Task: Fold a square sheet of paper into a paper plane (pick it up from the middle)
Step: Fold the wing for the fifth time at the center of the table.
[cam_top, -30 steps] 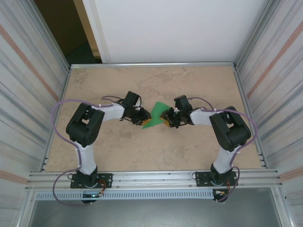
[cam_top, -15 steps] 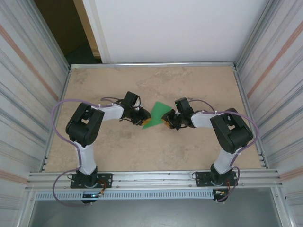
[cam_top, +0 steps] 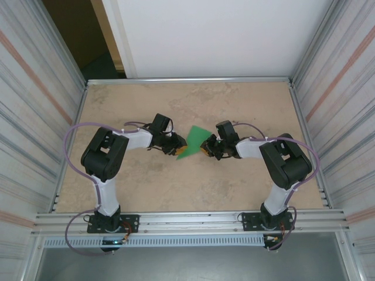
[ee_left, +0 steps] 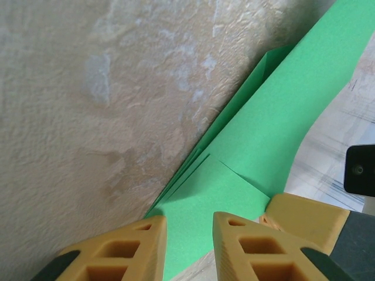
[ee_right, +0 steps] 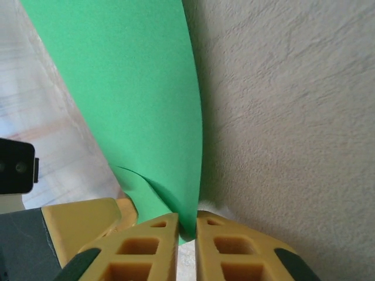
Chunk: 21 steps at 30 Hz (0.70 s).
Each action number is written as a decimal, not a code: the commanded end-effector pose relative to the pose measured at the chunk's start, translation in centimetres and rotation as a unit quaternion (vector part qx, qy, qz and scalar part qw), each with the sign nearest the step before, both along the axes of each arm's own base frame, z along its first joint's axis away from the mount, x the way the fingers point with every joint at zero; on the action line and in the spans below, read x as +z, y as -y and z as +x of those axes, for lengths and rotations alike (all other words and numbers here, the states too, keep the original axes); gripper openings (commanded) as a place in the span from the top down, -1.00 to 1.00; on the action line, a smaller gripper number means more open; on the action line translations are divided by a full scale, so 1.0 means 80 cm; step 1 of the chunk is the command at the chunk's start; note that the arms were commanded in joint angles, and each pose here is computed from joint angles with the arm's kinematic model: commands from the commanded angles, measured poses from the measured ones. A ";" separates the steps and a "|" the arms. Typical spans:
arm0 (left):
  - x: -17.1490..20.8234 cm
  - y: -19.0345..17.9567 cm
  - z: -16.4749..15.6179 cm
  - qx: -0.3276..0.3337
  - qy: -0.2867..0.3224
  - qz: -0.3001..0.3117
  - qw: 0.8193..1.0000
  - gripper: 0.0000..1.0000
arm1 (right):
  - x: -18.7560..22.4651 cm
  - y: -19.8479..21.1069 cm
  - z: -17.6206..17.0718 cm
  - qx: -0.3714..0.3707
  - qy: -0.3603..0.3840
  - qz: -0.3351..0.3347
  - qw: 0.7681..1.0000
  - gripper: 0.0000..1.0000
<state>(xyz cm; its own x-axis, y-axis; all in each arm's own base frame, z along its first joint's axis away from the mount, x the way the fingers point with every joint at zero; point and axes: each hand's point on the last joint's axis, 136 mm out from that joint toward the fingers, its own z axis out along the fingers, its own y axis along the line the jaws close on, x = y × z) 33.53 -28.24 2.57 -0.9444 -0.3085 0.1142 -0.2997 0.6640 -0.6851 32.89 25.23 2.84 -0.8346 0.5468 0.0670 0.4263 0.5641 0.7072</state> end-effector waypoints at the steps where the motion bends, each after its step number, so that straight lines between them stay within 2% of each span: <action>1: -0.015 -0.017 -0.016 0.014 -0.035 0.021 0.999 0.43 | 0.008 0.007 0.002 -0.011 0.013 -0.004 1.000 0.77; 9: 0.021 -0.010 0.001 0.006 0.010 -0.009 1.000 0.34 | 0.024 0.008 0.005 -0.007 0.037 -0.008 0.999 0.89; 13: 0.058 -0.012 0.015 -0.029 0.089 -0.005 0.996 0.21 | 0.039 0.016 0.006 -0.006 0.052 -0.023 0.998 0.91; 16: 0.084 -0.013 0.020 -0.058 0.159 0.010 0.985 0.13 | 0.053 0.025 0.007 -0.013 0.054 -0.036 0.998 0.92; 21: 0.103 -0.007 0.015 -0.134 0.267 0.067 0.952 -0.06 | 0.065 0.032 0.012 -0.019 0.051 -0.027 0.998 0.92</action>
